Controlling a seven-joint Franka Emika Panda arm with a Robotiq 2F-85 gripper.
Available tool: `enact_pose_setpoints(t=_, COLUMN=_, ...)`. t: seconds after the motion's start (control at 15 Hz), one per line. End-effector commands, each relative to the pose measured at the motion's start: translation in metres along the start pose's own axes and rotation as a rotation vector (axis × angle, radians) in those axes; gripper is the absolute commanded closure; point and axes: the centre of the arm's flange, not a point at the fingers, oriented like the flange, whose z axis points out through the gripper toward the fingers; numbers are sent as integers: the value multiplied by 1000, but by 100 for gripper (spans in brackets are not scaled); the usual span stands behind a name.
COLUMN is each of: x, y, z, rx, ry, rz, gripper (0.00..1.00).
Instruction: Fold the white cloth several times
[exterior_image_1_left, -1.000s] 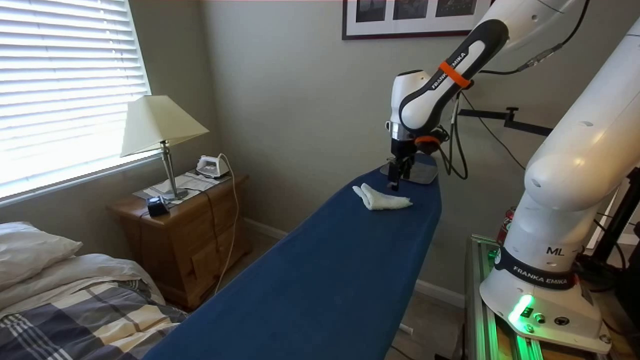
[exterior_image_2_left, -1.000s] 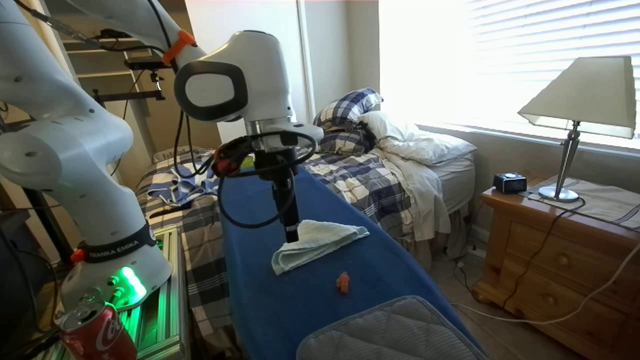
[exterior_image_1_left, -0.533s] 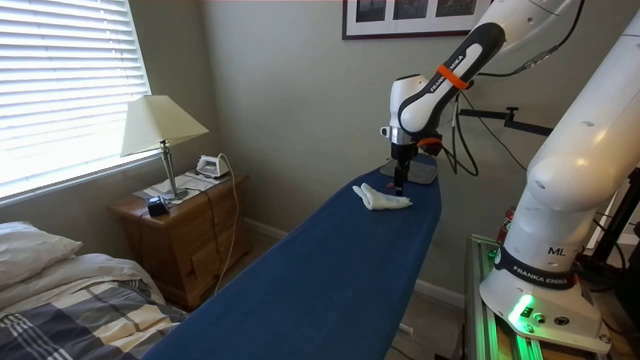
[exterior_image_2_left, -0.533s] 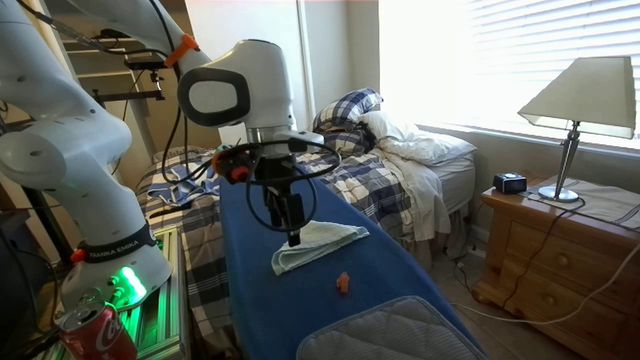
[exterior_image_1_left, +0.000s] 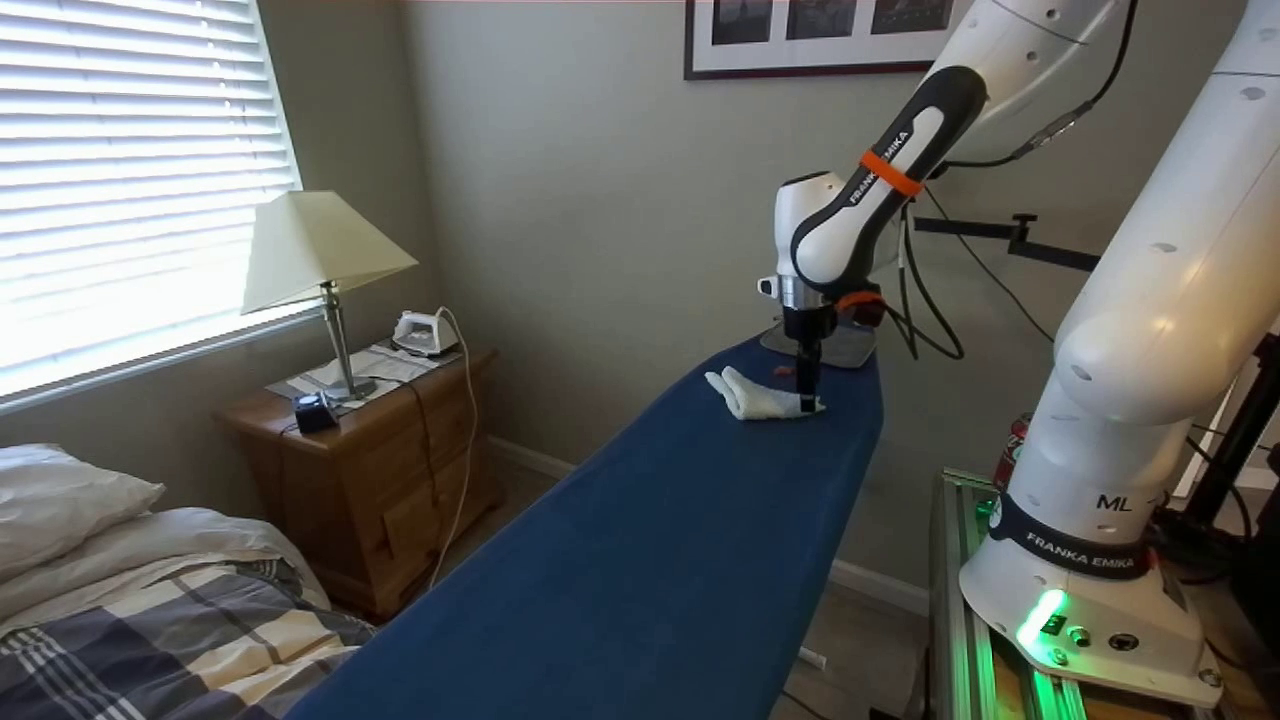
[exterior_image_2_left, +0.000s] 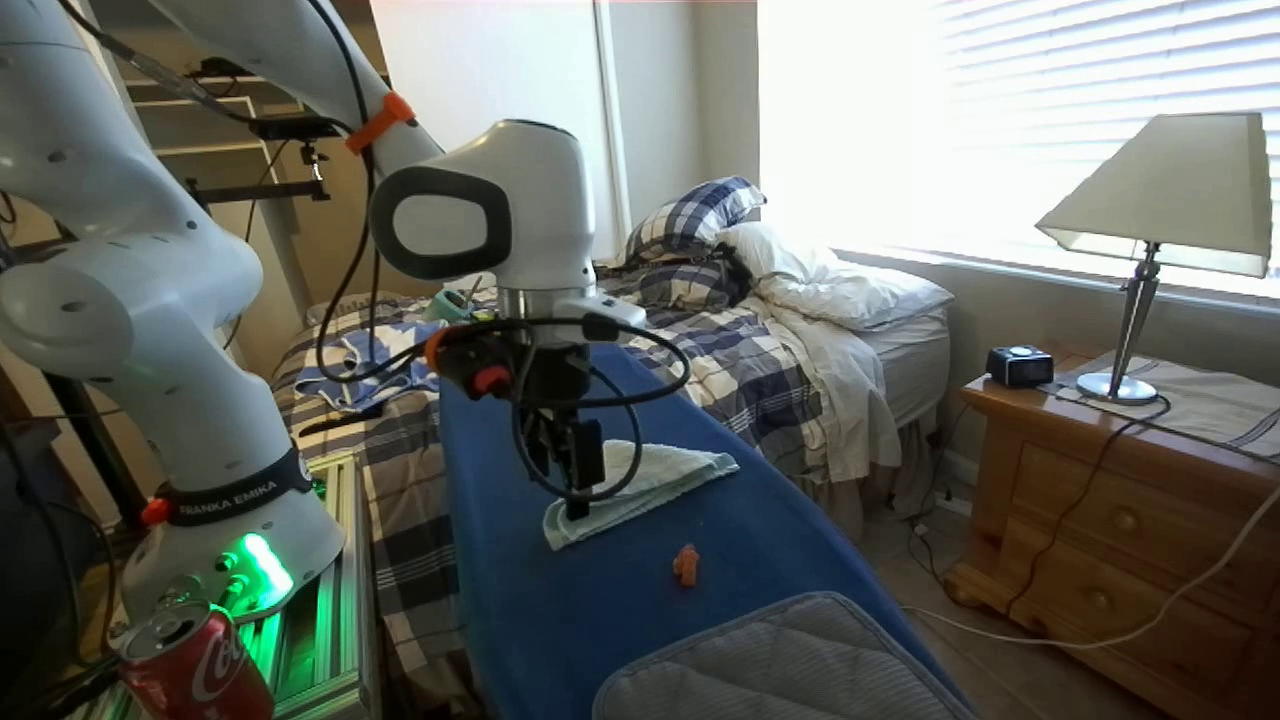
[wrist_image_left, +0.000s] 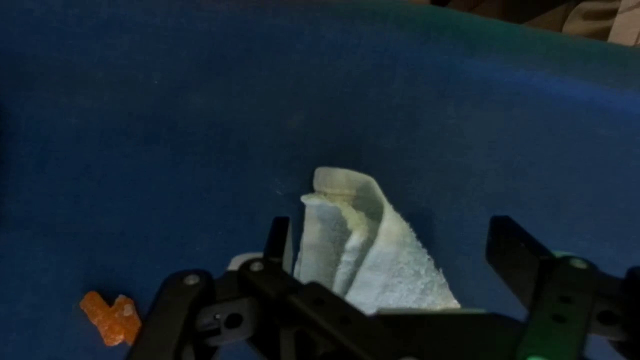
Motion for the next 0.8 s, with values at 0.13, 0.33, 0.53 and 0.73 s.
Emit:
enact_pose_setpoints(t=0.13, x=-37, y=-29, z=31, rx=8, ry=-31, rz=-35, gripper=10)
enact_pose_setpoints(t=0.33, x=-36, y=-29, z=36, rx=5, ry=-43, rz=-43, gripper=41)
enact_pose_setpoints(t=0.53, x=-34, y=-28, z=38, rx=-4, ry=-44, rz=-52, gripper=64)
enact_pose_setpoints(t=0.73, x=-33, y=-27, z=32, rx=-17, ry=-42, rz=-61, gripper=84)
